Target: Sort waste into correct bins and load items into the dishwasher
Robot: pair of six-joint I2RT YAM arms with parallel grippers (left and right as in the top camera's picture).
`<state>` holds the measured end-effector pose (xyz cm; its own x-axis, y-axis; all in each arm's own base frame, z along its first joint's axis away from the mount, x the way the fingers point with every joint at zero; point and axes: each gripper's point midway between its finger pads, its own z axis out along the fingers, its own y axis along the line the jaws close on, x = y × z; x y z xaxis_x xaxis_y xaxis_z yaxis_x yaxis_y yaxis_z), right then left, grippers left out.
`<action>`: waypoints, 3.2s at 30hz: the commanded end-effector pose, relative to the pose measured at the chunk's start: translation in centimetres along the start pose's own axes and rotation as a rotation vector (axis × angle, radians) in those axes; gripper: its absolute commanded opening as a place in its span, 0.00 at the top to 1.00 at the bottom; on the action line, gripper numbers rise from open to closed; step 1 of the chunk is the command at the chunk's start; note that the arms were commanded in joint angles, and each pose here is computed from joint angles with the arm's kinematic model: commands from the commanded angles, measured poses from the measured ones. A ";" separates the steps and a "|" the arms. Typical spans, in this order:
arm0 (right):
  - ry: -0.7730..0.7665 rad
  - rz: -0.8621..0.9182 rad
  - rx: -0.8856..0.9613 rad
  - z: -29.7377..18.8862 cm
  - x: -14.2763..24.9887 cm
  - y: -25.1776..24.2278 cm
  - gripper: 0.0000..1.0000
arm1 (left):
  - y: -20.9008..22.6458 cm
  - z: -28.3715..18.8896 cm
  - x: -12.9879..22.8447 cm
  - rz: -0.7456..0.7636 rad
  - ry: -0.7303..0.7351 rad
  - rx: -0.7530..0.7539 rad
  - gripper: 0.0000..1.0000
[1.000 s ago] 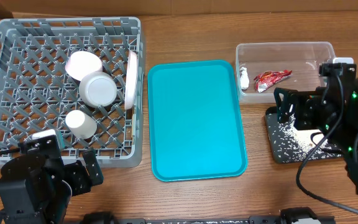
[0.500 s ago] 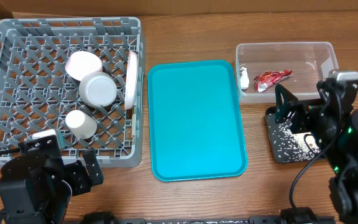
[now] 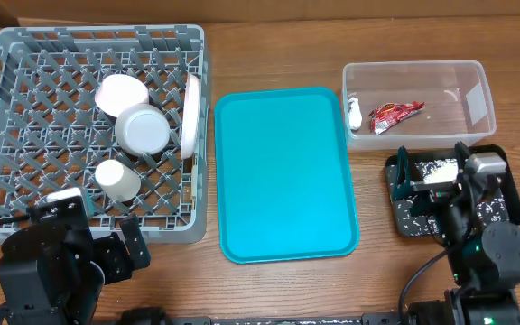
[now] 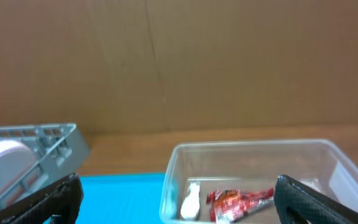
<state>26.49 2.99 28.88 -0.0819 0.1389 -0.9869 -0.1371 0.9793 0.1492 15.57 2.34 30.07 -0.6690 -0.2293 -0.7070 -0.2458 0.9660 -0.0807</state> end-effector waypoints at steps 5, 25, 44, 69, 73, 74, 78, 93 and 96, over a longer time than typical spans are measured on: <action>-0.042 -0.052 0.028 -1.0 1.8 -0.8 0.00 | -0.1 0.1 0.1 0.009 0.002 0.005 0.00; -0.344 -0.106 0.090 -2.9 4.2 -2.8 0.00 | -0.1 0.1 0.1 0.009 0.001 0.005 0.00; -0.041 -0.176 0.115 -1.4 11.6 -3.9 0.00 | -0.1 0.1 0.1 0.009 0.001 0.005 0.00; -0.041 -0.176 0.115 -1.4 11.6 -3.9 0.00 | -0.1 0.1 0.1 0.009 0.001 0.005 0.00; -0.041 -0.176 0.115 -1.4 11.6 -3.9 0.00 | -0.1 0.1 0.1 0.009 0.001 0.005 0.00; -0.041 -0.176 0.115 -1.4 11.6 -3.9 0.00 | -0.1 0.1 0.1 0.009 0.001 0.005 0.00; -0.041 -0.176 0.115 -1.4 11.6 -3.9 0.00 | 0.4 0.0 0.0 0.044 -0.007 -0.022 0.00; -0.041 -0.176 0.115 -1.4 11.6 -3.9 0.00 | -1.8 3.4 -1.9 0.036 -0.387 0.123 0.00; -0.041 -0.176 0.115 -1.4 11.6 -3.9 0.00 | -2.4 4.8 -1.3 0.045 -0.431 0.154 0.00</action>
<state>24.63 0.66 17.12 -0.0277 -0.0287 -0.9992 -0.0372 0.9989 -0.0277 20.14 1.91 29.51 -0.3329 -0.1662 -0.9282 -0.1526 0.9809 -0.1209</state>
